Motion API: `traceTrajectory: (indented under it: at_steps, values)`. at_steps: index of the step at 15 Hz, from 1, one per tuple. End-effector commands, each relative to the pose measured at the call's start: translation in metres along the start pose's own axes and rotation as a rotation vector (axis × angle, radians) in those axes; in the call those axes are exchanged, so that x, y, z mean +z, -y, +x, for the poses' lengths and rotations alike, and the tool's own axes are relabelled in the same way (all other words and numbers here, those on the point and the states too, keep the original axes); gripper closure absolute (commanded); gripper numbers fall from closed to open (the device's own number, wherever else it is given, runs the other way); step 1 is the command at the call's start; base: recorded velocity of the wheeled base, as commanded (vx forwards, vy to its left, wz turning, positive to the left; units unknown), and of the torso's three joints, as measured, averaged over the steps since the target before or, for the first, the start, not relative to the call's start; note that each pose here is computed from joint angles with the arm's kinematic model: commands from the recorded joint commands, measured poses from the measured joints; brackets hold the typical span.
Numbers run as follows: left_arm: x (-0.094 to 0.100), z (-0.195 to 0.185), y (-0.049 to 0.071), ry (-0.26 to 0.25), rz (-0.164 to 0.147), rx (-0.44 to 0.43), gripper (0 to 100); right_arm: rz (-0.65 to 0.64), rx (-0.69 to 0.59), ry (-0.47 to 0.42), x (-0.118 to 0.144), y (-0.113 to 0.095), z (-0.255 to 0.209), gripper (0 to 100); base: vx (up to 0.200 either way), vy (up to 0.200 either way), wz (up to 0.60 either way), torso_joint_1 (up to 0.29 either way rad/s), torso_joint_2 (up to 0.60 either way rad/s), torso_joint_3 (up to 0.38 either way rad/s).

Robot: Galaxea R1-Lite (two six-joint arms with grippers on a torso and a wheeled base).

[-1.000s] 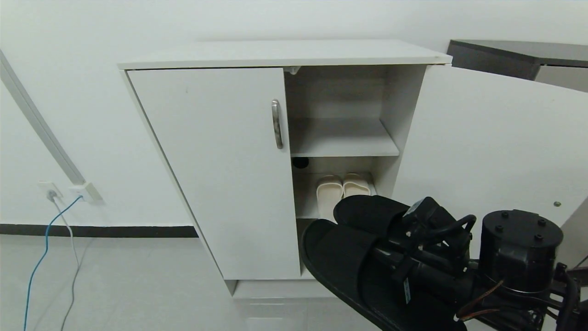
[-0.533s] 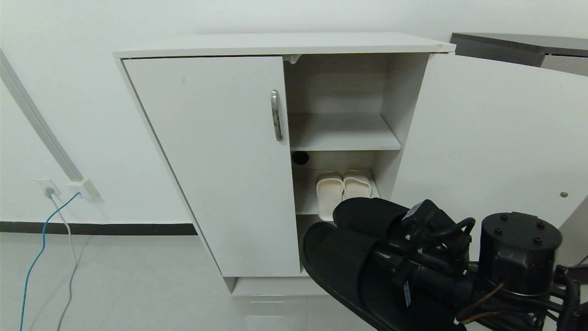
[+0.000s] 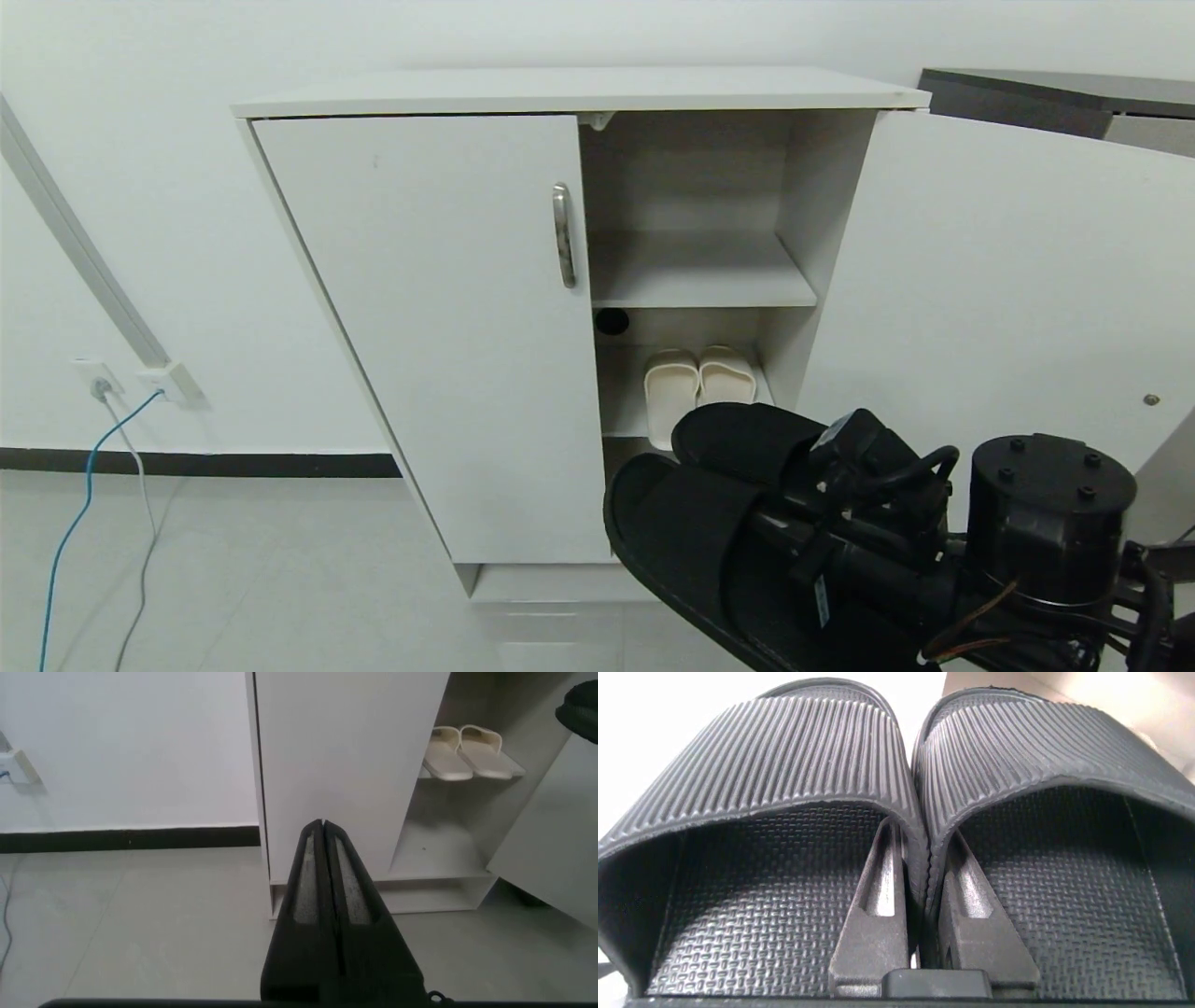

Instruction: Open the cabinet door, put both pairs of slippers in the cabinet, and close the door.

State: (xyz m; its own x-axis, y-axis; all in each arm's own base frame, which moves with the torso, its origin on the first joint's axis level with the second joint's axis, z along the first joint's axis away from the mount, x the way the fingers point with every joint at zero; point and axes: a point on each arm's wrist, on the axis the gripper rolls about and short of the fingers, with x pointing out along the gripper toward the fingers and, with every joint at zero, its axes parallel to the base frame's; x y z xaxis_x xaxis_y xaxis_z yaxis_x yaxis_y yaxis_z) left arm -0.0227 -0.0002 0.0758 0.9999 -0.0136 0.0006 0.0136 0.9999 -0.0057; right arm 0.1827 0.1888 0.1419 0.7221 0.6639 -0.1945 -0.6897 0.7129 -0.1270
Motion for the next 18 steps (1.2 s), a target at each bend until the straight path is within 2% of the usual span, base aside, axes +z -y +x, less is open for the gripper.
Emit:
traceTrajectory:
  at_steps: [1,3,6,8,12,13,14,15,18]
  values:
    - [0.0,0.0,0.0,-0.001,0.0,0.0,100,0.004,0.005,0.004,0.001,-0.002,0.004,100,0.0,0.0,0.0,0.0,0.0,0.0]
    - [0.0,0.0,0.0,0.001,0.0,0.0,100,0.014,-0.031,0.006,0.005,-0.007,0.014,100,0.0,0.0,0.0,0.0,0.0,0.0]
    - [0.0,0.0,0.0,-0.001,-0.002,0.003,100,0.123,-0.185,0.025,0.017,-0.031,0.046,100,0.0,0.0,0.0,0.0,0.0,0.0]
    - [0.0,0.0,0.0,0.001,0.0,0.003,100,0.147,-0.263,0.006,0.027,-0.038,0.068,100,0.0,0.0,0.0,0.0,0.0,0.0]
    - [0.0,0.0,0.0,0.001,0.0,0.001,100,0.225,-0.475,-0.06,0.067,-0.054,0.093,100,0.0,0.0,0.0,0.0,0.0,0.0]
    - [0.0,0.0,0.0,0.001,0.0,0.001,100,0.23,-0.502,-0.063,0.07,-0.054,0.095,100,0.0,0.0,0.0,0.0,0.0,0.0]
    - [0.0,0.0,0.0,0.001,0.0,0.001,100,0.239,-0.592,-0.059,0.082,-0.053,0.102,100,0.0,0.0,0.0,0.0,0.0,0.0]
    - [0.0,0.0,0.0,0.001,0.0,0.003,100,0.24,-0.612,-0.055,0.085,-0.052,0.104,100,0.0,0.0,0.0,0.0,0.0,0.0]
    - [0.0,0.0,0.0,0.001,0.0,0.003,100,0.25,-0.699,-0.031,0.097,-0.035,0.114,100,0.0,0.0,0.0,0.0,0.0,0.0]
